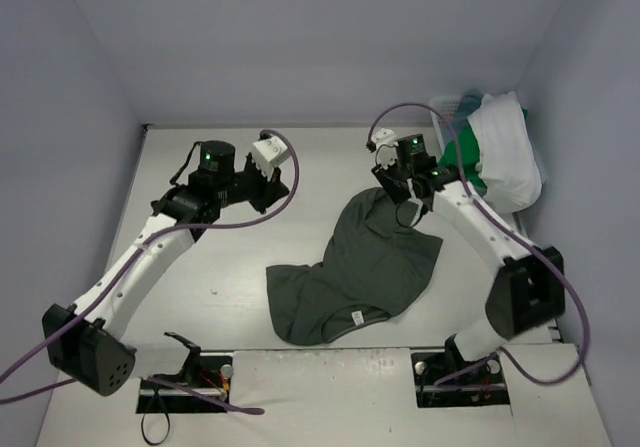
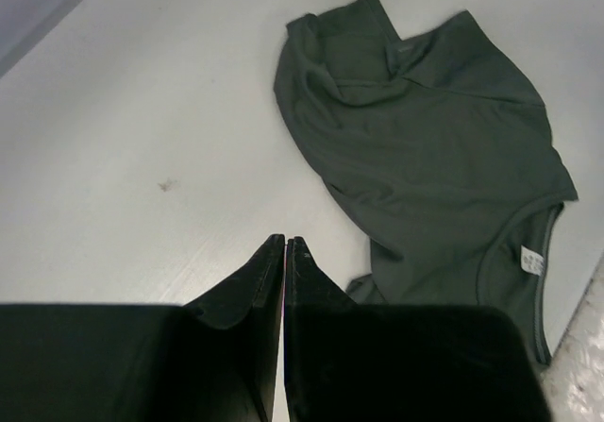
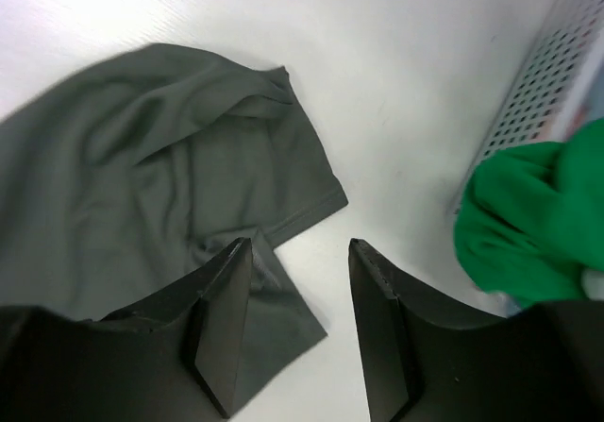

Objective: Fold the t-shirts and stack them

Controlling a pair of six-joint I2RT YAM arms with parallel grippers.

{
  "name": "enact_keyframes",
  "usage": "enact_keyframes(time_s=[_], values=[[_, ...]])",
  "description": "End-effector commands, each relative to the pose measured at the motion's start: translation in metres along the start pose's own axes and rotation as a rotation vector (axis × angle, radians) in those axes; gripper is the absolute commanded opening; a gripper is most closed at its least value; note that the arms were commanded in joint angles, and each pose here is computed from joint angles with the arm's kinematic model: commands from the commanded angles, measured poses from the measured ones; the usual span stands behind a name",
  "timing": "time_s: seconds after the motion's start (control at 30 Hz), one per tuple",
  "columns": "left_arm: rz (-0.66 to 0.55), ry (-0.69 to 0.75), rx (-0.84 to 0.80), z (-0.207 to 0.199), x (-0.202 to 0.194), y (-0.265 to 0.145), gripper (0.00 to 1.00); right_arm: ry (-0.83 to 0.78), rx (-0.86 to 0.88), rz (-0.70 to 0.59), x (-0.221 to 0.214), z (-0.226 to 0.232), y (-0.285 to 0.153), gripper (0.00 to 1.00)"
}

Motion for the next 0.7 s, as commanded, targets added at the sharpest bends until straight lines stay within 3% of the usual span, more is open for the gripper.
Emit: enact_keyframes(time_s=[0.0,0.07,0.3,0.4,0.43,0.53,0.67], values=[[-0.019,0.056,-0.047,-0.021,-0.001,-0.020,0.00,-0.064,0.115,-0.071,0.000,0.009,-0.058,0.42],[0.021,0.040,-0.091,-0.030,-0.016,-0.023,0.00,-0.107,0.124,-0.070,-0.009,0.015,-0.075,0.41],[0.125,0.042,-0.158,-0.047,-0.062,-0.034,0.00,-0.477,0.170,0.182,-0.109,0.062,-0.062,0.42],[0.159,0.063,-0.146,-0.046,-0.075,-0.037,0.10,-0.583,0.193,0.196,-0.132,0.069,-0.065,0.44],[0.176,0.065,-0.143,-0.046,-0.080,-0.038,0.21,-0.606,0.185,0.189,-0.137,0.069,-0.068,0.45],[0.205,0.075,-0.130,-0.046,-0.088,-0.040,0.35,-0.705,0.148,0.201,-0.144,0.063,-0.073,0.48],[0.213,0.085,-0.105,-0.044,-0.090,-0.042,0.44,-0.807,0.148,0.193,-0.154,0.061,-0.076,0.52]])
Point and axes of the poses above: each gripper's point midway between its finger pads, its own y axis out along the fingers, its own z axis along the line the jaws close on, x = y × z, the point moved 8 cm from there along -y, back along the fingers, and after that the axes turned 3 degrees about -y, right-handed, at the moved point
